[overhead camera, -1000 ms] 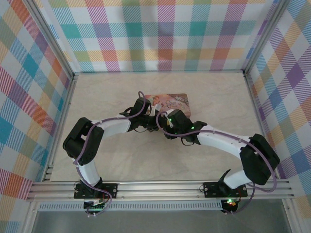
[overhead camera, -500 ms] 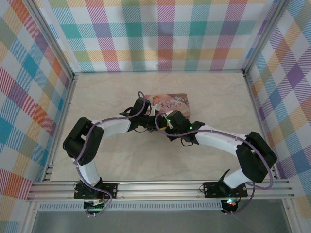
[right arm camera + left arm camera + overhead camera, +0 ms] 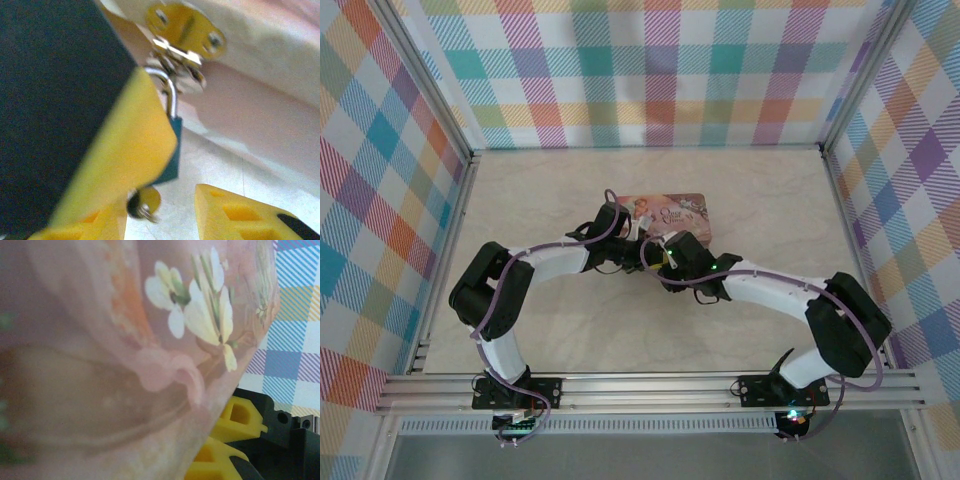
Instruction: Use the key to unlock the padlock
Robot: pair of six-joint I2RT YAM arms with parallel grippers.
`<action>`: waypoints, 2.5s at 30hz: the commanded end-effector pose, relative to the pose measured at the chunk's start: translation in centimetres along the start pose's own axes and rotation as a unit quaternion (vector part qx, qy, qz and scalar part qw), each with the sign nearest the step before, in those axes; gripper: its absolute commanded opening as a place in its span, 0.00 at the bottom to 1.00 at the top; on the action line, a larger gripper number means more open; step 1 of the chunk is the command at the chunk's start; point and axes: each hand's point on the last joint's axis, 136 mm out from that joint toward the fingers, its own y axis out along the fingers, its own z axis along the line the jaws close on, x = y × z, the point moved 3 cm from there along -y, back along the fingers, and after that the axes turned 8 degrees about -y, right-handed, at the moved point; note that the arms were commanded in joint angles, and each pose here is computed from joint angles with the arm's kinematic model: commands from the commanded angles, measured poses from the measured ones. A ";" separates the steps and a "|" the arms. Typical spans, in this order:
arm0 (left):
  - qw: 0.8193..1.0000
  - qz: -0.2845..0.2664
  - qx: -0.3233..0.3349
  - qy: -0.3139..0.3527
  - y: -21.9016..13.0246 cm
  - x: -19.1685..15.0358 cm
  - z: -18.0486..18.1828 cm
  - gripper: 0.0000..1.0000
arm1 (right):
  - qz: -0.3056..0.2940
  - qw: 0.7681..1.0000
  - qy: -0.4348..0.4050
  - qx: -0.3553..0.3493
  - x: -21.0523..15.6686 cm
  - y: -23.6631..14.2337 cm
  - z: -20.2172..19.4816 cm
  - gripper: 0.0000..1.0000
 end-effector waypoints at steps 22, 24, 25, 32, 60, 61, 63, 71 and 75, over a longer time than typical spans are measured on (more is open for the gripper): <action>0.997 -0.042 0.066 0.013 -2.2 -2.4 2.6 0.35 | -0.016 0.998 0.056 0.025 -2.0 -1.4 0.2 0.43; 0.996 -0.051 0.071 0.021 -2.9 -2.4 2.2 0.35 | -0.016 0.998 0.056 0.028 -2.0 -1.4 0.3 0.43; 0.995 -0.057 0.073 0.024 -3.3 -2.4 2.0 0.36 | -0.016 0.998 0.057 0.029 -2.0 -1.4 0.4 0.43; 0.988 -0.114 0.095 0.041 -6.3 -1.9 1.3 0.41 | -0.023 0.998 0.059 0.026 -1.7 -1.6 0.5 0.45; 0.963 -0.219 0.138 0.075 -9.0 -0.2 2.4 0.54 | -0.036 0.995 0.092 -0.022 2.9 2.3 -1.9 0.51; 0.960 -0.228 0.141 0.078 -9.5 0.1 2.2 0.55 | -0.037 0.995 0.086 -0.033 2.7 2.2 -1.7 0.51; 0.955 -0.243 0.149 0.083 -10.4 0.7 1.8 0.57 | -0.041 0.994 0.089 -0.050 2.4 2.0 -1.5 0.52; 0.951 -0.259 0.153 0.067 -11.5 1.9 1.7 0.57 | -0.057 0.987 0.102 -0.110 2.0 2.1 -0.3 0.52; 0.952 -0.258 0.151 0.062 -11.5 2.0 1.8 0.57 | -0.047 0.985 0.109 -0.124 1.7 3.3 0.4 0.51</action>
